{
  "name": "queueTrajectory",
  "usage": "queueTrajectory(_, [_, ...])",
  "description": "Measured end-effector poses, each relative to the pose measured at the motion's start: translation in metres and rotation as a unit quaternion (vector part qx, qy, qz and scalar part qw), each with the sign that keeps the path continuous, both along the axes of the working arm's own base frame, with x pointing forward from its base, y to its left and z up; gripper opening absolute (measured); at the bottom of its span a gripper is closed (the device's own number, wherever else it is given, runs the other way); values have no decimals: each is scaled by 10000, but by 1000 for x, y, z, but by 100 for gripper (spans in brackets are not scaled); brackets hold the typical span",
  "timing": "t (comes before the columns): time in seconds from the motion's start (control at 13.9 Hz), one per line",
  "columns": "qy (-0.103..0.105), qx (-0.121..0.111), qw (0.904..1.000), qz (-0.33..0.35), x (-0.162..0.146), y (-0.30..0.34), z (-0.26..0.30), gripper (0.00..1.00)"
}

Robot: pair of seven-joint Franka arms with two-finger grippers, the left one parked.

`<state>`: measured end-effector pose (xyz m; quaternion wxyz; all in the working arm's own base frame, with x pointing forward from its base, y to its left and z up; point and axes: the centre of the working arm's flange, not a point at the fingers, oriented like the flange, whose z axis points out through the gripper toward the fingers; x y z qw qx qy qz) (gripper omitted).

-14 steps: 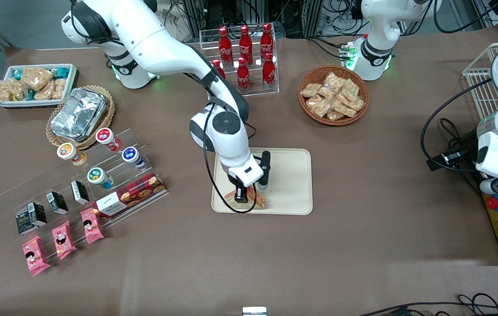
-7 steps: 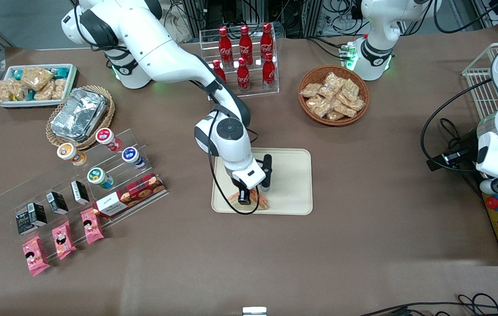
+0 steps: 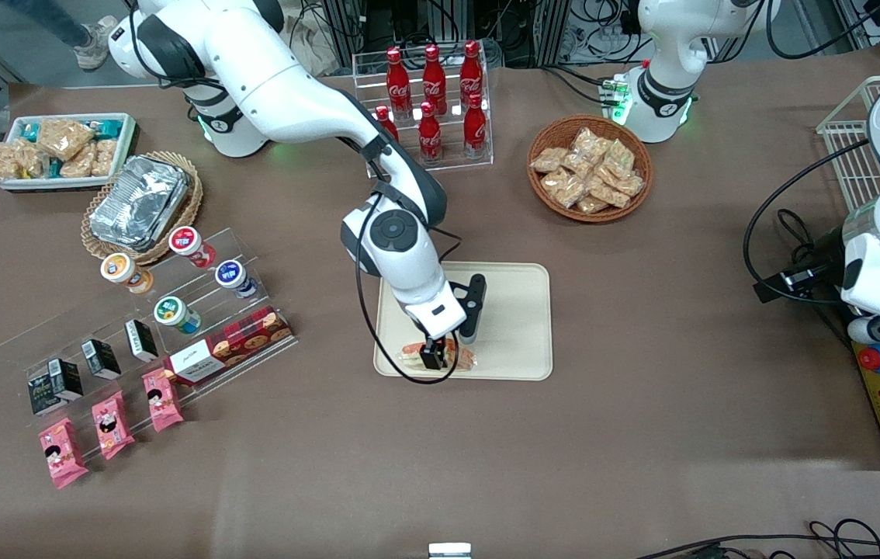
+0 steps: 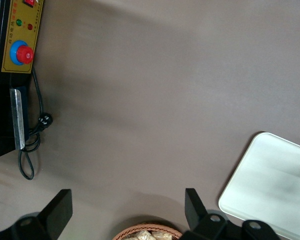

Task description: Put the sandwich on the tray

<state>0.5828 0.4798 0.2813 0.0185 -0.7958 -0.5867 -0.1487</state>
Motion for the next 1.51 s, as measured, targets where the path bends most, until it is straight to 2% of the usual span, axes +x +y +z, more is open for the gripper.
queueTrajectory(0.07, [133, 136, 9996, -230, 10, -14, 12, 94])
queueTrajectory(0.22, [366, 243, 9971, -615, 34, -53, 37, 95])
queueTrajectory(0.5, [753, 193, 9890, -1255, 73, -147, 84, 97])
queueTrajectory(0.65, [1077, 232, 9814, -1575, 83, -195, 109, 98])
queueTrajectory(0.86, [1522, 414, 9648, -2103, 92, -278, 149, 98])
queueTrajectory(1.15, [1944, 541, 9365, -2869, 79, -418, 218, 98])
queueTrajectory(1.29, [1988, 643, 9216, -3270, 67, -471, 244, 98])
queueTrajectory(1.37, [2024, 668, 9087, -3590, 61, -488, 255, 98])
queueTrajectory(1.51, [2131, 563, 8786, -4237, 48, -506, 271, 98])
